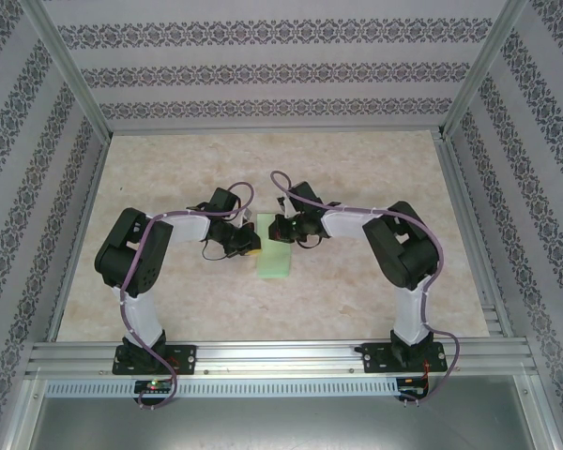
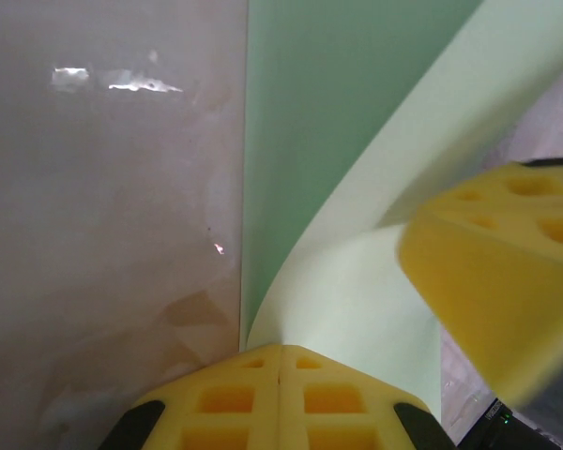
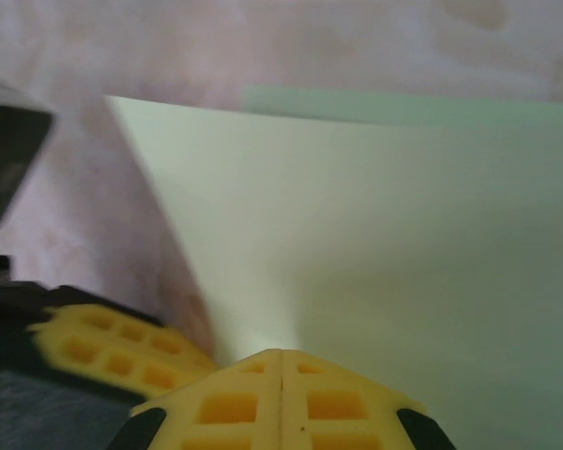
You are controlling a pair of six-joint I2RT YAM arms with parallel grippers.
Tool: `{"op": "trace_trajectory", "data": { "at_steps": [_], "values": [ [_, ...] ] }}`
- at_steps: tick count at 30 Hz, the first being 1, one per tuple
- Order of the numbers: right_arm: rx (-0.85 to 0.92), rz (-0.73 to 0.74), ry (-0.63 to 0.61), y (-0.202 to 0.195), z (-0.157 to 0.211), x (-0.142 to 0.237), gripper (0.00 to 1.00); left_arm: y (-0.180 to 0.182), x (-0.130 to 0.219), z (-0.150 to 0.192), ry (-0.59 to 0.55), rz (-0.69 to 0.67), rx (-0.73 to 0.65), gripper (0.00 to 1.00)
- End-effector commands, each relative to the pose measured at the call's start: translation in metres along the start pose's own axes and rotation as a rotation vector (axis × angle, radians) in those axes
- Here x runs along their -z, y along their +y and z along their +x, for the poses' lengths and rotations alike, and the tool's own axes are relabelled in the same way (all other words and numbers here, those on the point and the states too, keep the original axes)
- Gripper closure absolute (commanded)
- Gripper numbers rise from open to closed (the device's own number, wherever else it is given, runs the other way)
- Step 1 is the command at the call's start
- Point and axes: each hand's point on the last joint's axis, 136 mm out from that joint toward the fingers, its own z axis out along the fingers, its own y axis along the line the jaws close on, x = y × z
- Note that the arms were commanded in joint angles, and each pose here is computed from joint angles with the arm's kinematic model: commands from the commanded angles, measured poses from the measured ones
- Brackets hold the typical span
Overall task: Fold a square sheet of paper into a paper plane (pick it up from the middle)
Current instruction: Fold the square sheet of paper in half at the center of the table.
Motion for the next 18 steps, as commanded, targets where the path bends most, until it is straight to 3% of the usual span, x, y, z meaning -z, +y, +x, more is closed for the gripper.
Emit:
{"op": "trace_trajectory", "data": {
  "at_steps": [1, 9, 18],
  "values": [
    [-0.010, 0.013, -0.015, -0.007, -0.013, -0.003, 1.00, 0.102, -0.020, 0.050, 0.111, -0.370, 0.136, 1.00],
    [-0.119, 0.070, -0.085, -0.056, -0.034, 0.002, 1.00, 0.110, -0.020, 0.056, 0.117, -0.386, 0.138, 1.00],
    [-0.185, 0.099, -0.158, -0.080, -0.056, 0.019, 1.00, 0.116, -0.021, 0.058, 0.120, -0.399, 0.141, 1.00]
  ]
}}
